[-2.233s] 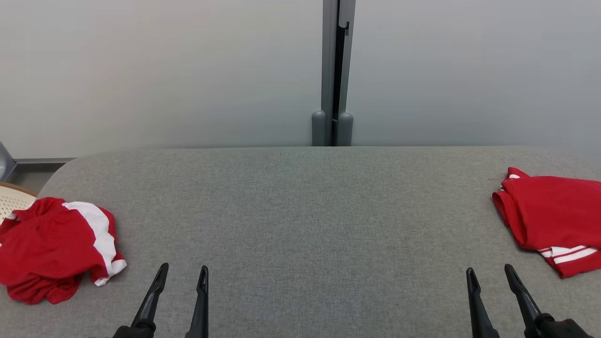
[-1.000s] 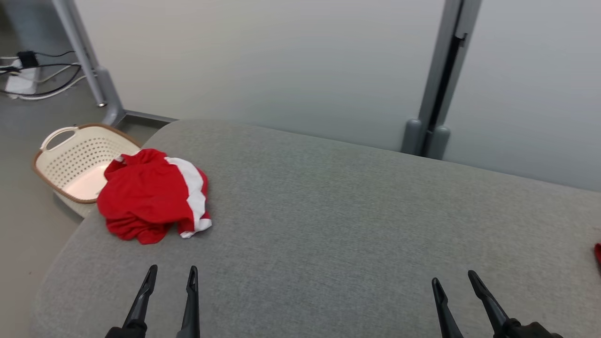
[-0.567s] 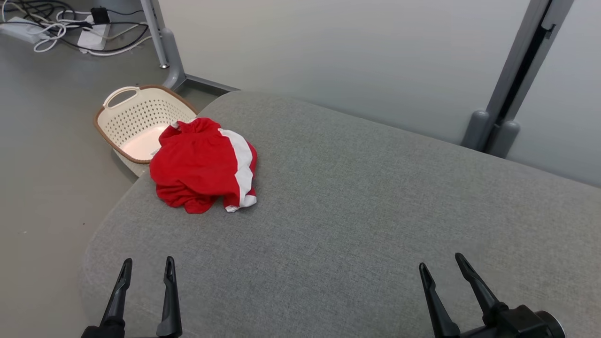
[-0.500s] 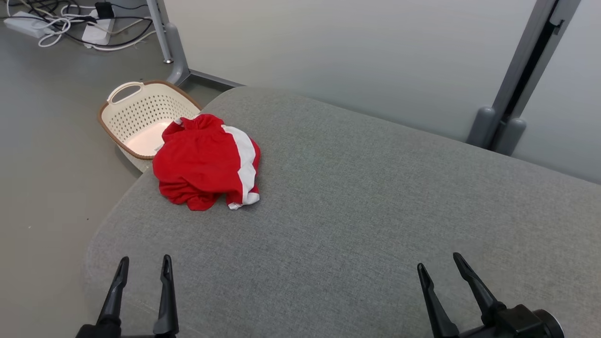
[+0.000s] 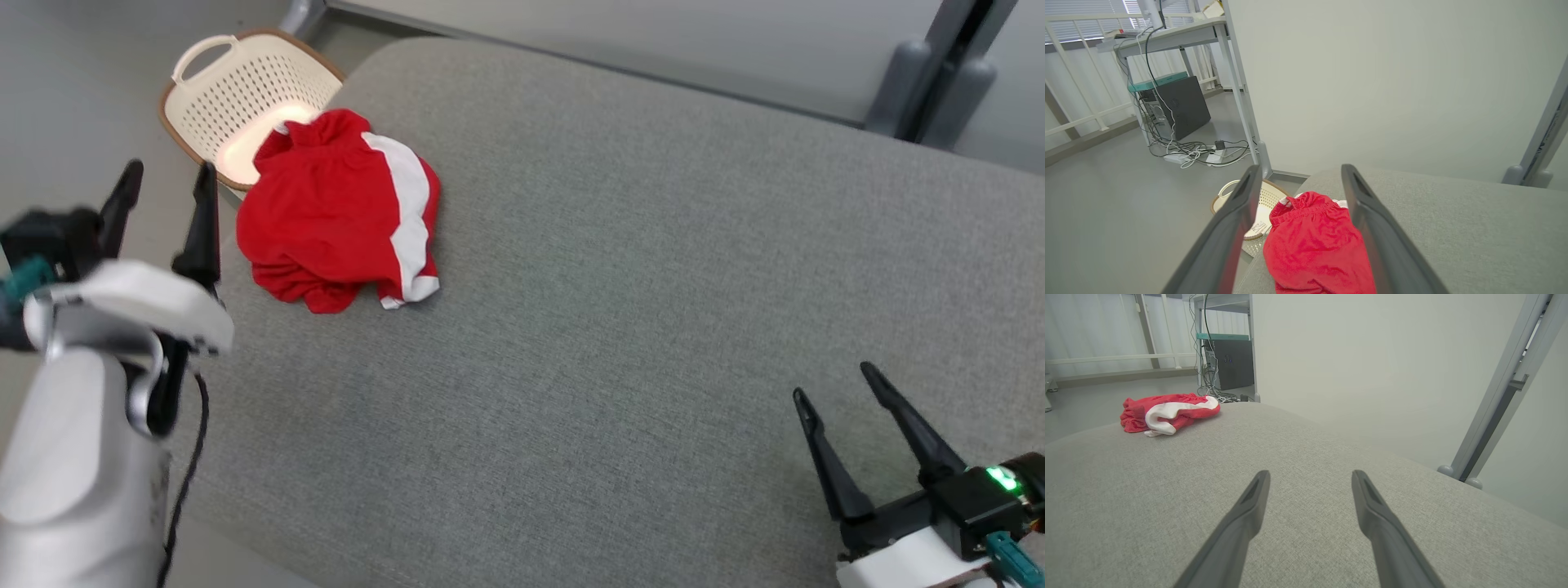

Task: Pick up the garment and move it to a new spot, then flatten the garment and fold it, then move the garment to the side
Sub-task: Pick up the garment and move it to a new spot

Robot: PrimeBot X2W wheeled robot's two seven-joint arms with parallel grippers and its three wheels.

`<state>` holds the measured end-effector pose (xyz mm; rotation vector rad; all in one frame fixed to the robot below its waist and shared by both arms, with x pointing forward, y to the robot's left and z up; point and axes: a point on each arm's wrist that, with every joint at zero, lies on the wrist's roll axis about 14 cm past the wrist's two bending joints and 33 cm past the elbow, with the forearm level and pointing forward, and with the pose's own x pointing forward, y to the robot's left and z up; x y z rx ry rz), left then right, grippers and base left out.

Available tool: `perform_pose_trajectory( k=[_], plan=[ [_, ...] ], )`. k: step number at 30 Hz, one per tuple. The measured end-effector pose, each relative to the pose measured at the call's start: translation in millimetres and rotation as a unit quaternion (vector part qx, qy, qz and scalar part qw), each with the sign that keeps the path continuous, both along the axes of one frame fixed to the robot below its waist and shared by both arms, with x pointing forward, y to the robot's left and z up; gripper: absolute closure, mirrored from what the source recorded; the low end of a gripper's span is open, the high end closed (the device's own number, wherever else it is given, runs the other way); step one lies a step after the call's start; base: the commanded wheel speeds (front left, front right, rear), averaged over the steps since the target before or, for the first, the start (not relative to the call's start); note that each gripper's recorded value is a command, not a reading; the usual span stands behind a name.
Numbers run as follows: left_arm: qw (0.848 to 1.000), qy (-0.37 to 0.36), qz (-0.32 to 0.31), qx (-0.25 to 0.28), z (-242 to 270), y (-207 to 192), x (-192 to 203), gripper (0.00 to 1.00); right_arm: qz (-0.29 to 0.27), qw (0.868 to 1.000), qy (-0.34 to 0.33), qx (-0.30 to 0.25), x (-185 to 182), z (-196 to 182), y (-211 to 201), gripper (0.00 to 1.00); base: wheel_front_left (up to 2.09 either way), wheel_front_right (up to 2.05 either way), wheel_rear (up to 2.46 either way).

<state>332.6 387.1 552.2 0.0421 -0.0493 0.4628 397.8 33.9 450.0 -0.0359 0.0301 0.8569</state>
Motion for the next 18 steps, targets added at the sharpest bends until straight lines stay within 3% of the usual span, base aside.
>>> perform_pose_trajectory(
  k=[5, 6, 9, 15, 18],
  plan=[
    [0.989, 0.128, -0.009, -0.068, -18.5, 26.5, 72.1, 0.00, -0.012, 1.000, 0.007, -0.018, 27.4, -26.1, -18.0, 0.00, 0.00, 0.00, 0.00],
    [0.975, 0.198, -0.013, -0.104, -41.3, 27.2, 91.7, 0.00, -0.020, 1.000, 0.012, -0.020, 37.7, -35.7, -25.1, 0.00, 0.00, 0.00, 0.00],
    [0.946, 0.287, -0.007, -0.152, -76.1, 28.9, 108.6, 0.00, -0.030, 0.999, 0.022, -0.025, 46.7, -52.0, -34.2, 0.00, 0.00, 0.00, 0.00],
    [0.887, 0.387, 0.009, -0.251, -135.6, 22.4, 129.7, 0.00, -0.054, 0.998, 0.029, -0.020, 63.2, -69.6, -50.0, 0.00, 0.00, 0.00, 0.00],
    [0.868, 0.425, 0.005, -0.256, -162.5, 13.0, 140.0, 0.00, -0.069, 0.997, 0.028, -0.015, 70.9, -75.1, -58.7, 0.00, 0.00, 0.00, 0.00]
  ],
)
